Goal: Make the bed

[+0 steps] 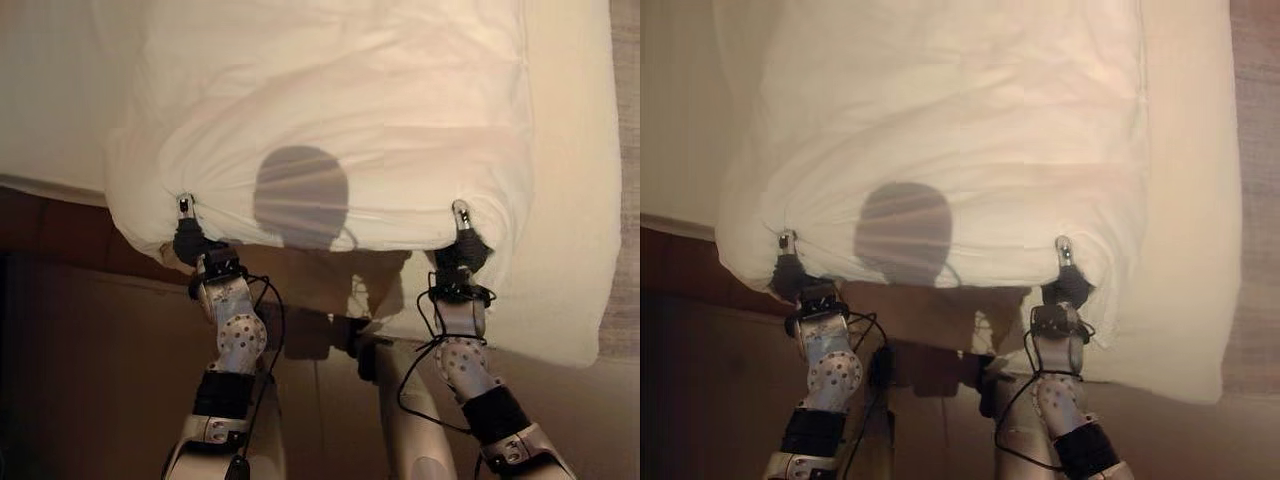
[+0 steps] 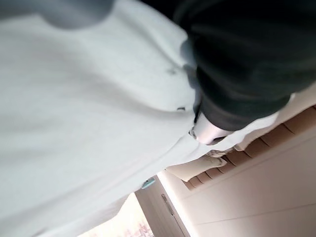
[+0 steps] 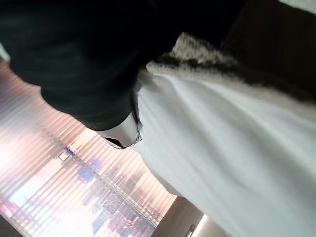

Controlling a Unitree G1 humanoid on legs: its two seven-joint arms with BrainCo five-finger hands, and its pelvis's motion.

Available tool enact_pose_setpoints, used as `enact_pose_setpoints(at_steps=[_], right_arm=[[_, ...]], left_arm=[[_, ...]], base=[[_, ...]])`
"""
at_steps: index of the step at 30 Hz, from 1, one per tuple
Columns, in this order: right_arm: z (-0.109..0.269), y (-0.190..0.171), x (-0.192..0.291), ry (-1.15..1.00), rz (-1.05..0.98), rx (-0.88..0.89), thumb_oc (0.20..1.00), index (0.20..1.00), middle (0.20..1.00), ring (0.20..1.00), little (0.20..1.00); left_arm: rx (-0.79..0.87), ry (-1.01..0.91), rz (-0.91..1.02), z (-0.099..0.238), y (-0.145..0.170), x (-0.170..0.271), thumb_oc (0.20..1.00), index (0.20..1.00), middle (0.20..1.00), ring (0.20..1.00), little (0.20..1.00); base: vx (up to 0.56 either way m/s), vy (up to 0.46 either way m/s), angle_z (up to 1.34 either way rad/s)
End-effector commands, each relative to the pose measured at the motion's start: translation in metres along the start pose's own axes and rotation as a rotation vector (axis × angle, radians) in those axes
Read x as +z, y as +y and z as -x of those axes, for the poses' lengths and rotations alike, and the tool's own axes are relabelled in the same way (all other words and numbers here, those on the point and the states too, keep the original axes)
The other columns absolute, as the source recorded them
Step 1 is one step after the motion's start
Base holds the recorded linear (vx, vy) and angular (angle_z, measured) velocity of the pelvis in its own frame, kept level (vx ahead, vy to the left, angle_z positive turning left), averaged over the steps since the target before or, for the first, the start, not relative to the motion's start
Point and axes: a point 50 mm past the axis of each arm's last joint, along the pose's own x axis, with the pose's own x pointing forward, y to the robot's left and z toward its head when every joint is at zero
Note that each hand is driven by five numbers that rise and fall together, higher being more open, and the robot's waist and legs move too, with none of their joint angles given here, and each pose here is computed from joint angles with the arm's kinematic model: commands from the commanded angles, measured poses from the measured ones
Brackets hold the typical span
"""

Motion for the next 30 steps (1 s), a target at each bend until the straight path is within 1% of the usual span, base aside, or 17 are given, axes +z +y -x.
enact_pose_setpoints(at_steps=[1, 2, 3, 6, 11, 15, 18, 21, 30], right_arm=[[0.002, -0.043, 0.071, -0.303, 0.099, -0.176, 0.200, 0.200, 0.200, 0.200, 0.200], [0.005, -0.050, 0.074, -0.315, 0.135, -0.212, 0.200, 0.200, 0.200, 0.200, 0.200], [0.005, -0.049, 0.075, -0.316, 0.135, -0.213, 0.200, 0.200, 0.200, 0.200, 0.200], [0.004, -0.047, 0.067, -0.280, 0.167, -0.191, 0.200, 0.200, 0.200, 0.200, 0.200], [0.012, -0.060, 0.057, -0.204, 0.185, -0.194, 0.200, 0.200, 0.200, 0.200, 0.200], [0.018, -0.060, 0.053, -0.176, 0.198, -0.164, 0.200, 0.200, 0.200, 0.200, 0.200], [0.019, -0.058, 0.056, -0.174, 0.233, -0.139, 0.200, 0.200, 0.200, 0.200, 0.200], [0.012, -0.052, 0.058, -0.173, 0.273, -0.102, 0.200, 0.200, 0.200, 0.200, 0.200], [0.009, -0.057, 0.068, -0.213, 0.314, -0.137, 0.200, 0.200, 0.200, 0.200, 0.200]], left_arm=[[-0.100, -0.442, 0.024, -0.013, -0.003, 0.096, 0.200, 0.200, 0.200, 0.200, 0.200], [-0.132, -0.396, 0.009, -0.014, -0.005, 0.088, 0.200, 0.200, 0.200, 0.200, 0.200], [-0.133, -0.396, 0.009, -0.014, -0.005, 0.088, 0.200, 0.200, 0.200, 0.200, 0.200], [-0.128, -0.366, -0.100, -0.005, 0.011, 0.095, 0.200, 0.200, 0.200, 0.200, 0.200], [-0.106, -0.300, -0.089, 0.003, 0.022, 0.088, 0.200, 0.200, 0.200, 0.200, 0.200], [-0.076, -0.258, -0.114, 0.008, 0.026, 0.079, 0.200, 0.200, 0.200, 0.200, 0.200], [-0.070, -0.235, -0.090, 0.011, 0.026, 0.071, 0.200, 0.200, 0.200, 0.200, 0.200], [-0.048, -0.228, -0.075, 0.014, 0.030, 0.068, 0.200, 0.200, 0.200, 0.200, 0.200], [-0.013, -0.158, -0.027, 0.018, 0.036, 0.051, 0.200, 0.200, 0.200, 0.200, 0.200]], base=[[0.02, 0.962, 0.17], [0.04, 0.733, 0.39], [0.08, 0.741, 0.32], [0.06, 0.523, -0.06], [0.01, 0.428, -0.44], [-0.03, 0.150, -0.25], [-0.05, 0.046, 0.09], [-0.06, -0.022, -0.17], [0.01, -0.044, 0.10]])
